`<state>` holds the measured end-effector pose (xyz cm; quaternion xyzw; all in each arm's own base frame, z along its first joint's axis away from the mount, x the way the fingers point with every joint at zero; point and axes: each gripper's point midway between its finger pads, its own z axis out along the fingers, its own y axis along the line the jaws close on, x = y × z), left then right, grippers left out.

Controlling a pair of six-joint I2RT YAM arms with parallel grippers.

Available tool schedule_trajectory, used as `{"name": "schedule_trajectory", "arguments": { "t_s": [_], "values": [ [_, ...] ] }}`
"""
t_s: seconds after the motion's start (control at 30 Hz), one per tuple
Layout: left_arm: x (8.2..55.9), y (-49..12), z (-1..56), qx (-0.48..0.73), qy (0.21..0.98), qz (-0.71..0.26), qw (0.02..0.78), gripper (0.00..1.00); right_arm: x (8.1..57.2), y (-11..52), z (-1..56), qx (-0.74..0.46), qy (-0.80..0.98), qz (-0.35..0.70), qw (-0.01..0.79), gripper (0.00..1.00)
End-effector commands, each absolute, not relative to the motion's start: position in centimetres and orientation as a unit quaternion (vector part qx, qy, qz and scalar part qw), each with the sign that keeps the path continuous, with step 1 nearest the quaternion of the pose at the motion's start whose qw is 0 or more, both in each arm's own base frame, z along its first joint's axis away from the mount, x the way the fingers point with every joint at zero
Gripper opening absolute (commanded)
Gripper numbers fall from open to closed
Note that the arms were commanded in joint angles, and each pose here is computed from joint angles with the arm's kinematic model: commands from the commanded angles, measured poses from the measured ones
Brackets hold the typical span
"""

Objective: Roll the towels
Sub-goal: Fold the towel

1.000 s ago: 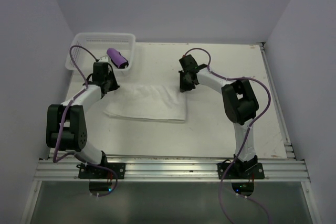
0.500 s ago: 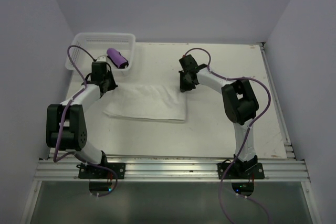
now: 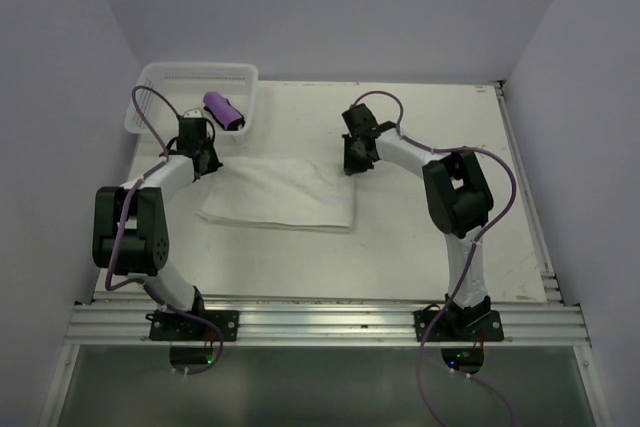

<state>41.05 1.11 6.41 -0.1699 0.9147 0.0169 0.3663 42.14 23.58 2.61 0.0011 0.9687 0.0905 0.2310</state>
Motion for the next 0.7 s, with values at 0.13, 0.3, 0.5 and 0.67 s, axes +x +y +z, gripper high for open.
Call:
{"name": "schedule_trajectory", "arguments": {
  "t_s": [0.13,0.3,0.5,0.67],
  "values": [
    [42.3,2.8,6.4,-0.201,0.907,0.049,0.368,0.00,42.2,20.6,0.4,0.023,0.977,0.033,0.209,0.02],
    [41.8,3.5,5.4,-0.207,0.911,0.073,0.349,0.00,42.1,20.5,0.1,0.024,0.978,0.032,0.205,0.03],
    [42.9,2.0,7.2,-0.200,0.894,0.020,0.400,0.16,42.5,22.1,1.1,0.005,0.973,0.077,0.219,0.04],
    [43.0,2.1,10.3,-0.200,0.877,0.014,0.437,0.44,43.0,23.1,3.2,-0.016,0.966,0.109,0.235,0.11]
  ]
}}
